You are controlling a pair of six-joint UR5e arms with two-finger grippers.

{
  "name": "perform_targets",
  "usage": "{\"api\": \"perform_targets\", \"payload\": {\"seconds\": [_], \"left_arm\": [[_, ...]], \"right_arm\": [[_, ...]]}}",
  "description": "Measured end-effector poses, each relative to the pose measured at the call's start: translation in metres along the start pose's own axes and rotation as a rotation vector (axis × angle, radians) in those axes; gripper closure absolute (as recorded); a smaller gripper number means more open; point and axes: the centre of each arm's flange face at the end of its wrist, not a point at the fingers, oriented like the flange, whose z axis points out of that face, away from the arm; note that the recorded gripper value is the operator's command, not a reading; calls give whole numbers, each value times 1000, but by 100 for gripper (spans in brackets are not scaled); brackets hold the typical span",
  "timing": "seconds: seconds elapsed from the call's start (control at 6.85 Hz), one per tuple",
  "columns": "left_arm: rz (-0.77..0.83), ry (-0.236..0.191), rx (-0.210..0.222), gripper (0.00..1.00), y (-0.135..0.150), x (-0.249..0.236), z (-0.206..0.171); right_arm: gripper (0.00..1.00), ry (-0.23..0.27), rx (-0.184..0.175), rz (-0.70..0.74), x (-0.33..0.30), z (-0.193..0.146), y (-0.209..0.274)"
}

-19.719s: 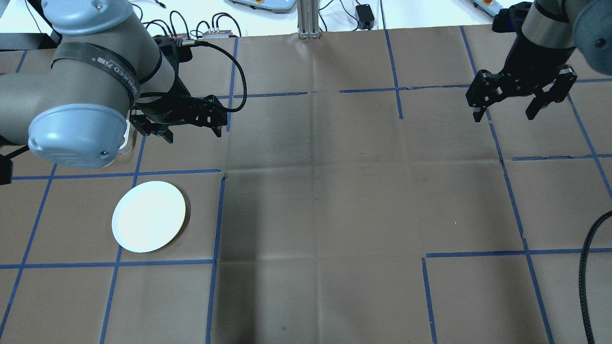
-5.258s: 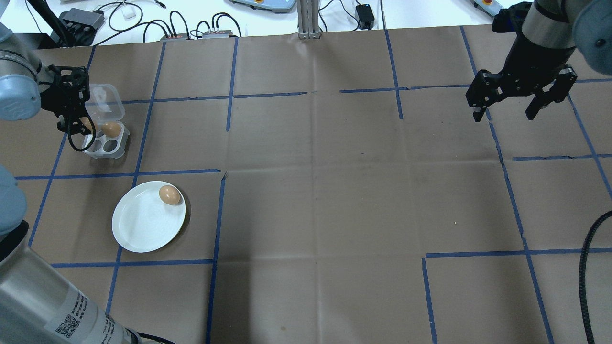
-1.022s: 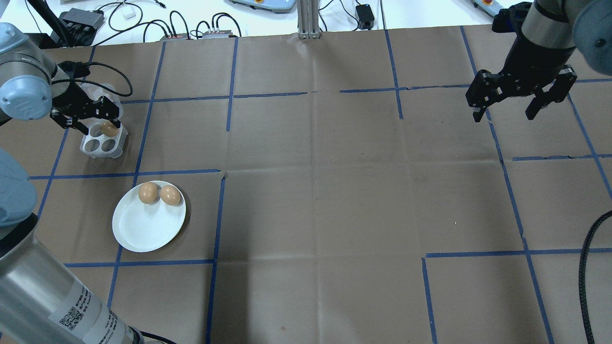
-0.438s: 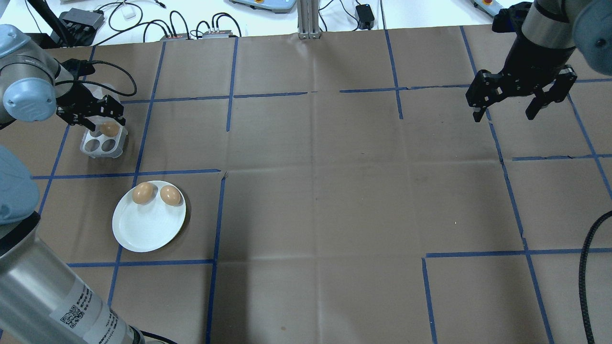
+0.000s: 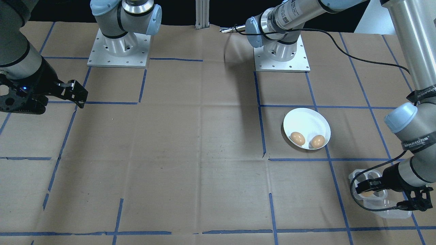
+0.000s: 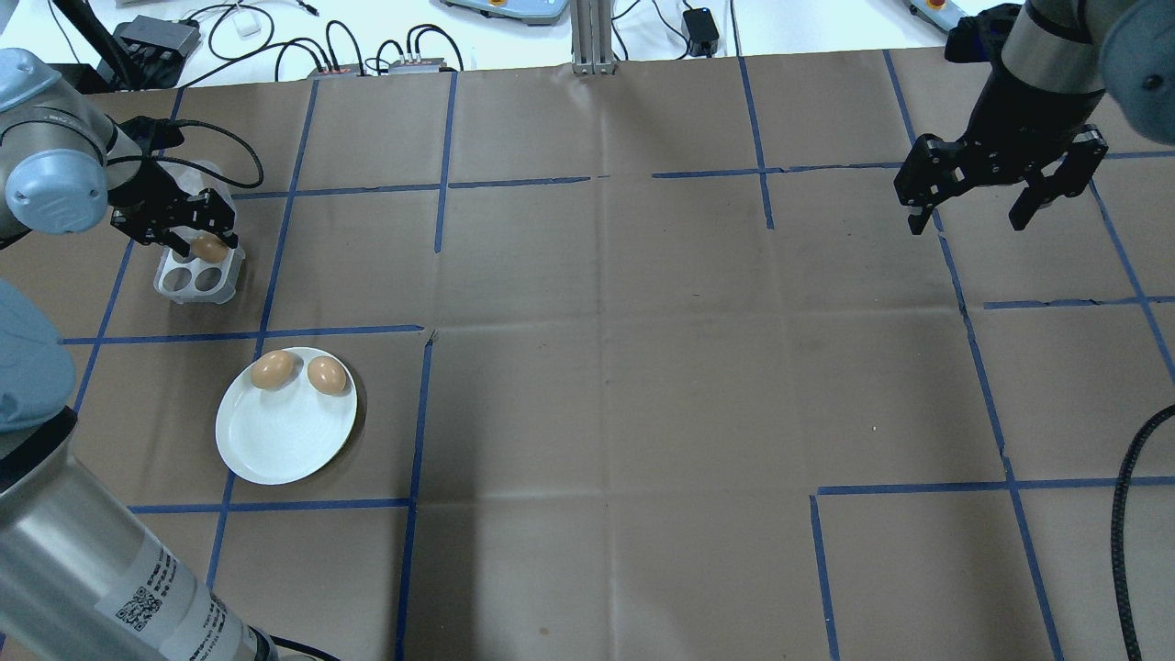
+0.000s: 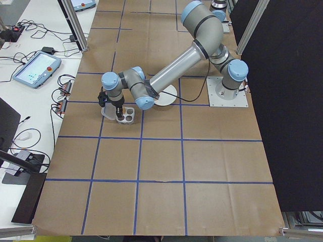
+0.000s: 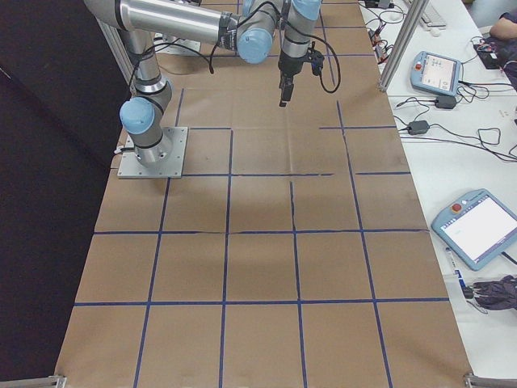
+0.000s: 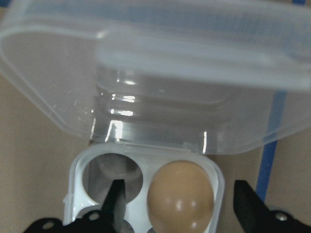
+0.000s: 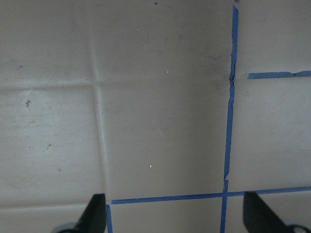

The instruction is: Place egg on plate

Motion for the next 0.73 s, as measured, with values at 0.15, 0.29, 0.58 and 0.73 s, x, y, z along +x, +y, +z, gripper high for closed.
{"api": "perform_targets", "payload": {"seconds": [0.15,0.29,0.58,0.73], "left_arm": [[-1,1,-10,77,1,0,-1],[-1,4,-18,85,2,0,-1],[-1,9,-25,87,3,2,-5],[0,6,-17,87,4,3,-16]], "right_arm": [[0,0,0,0,0,0,0],[0,0,0,0,0,0,0],[0,0,0,0,0,0,0],[0,0,0,0,0,0,0]]}}
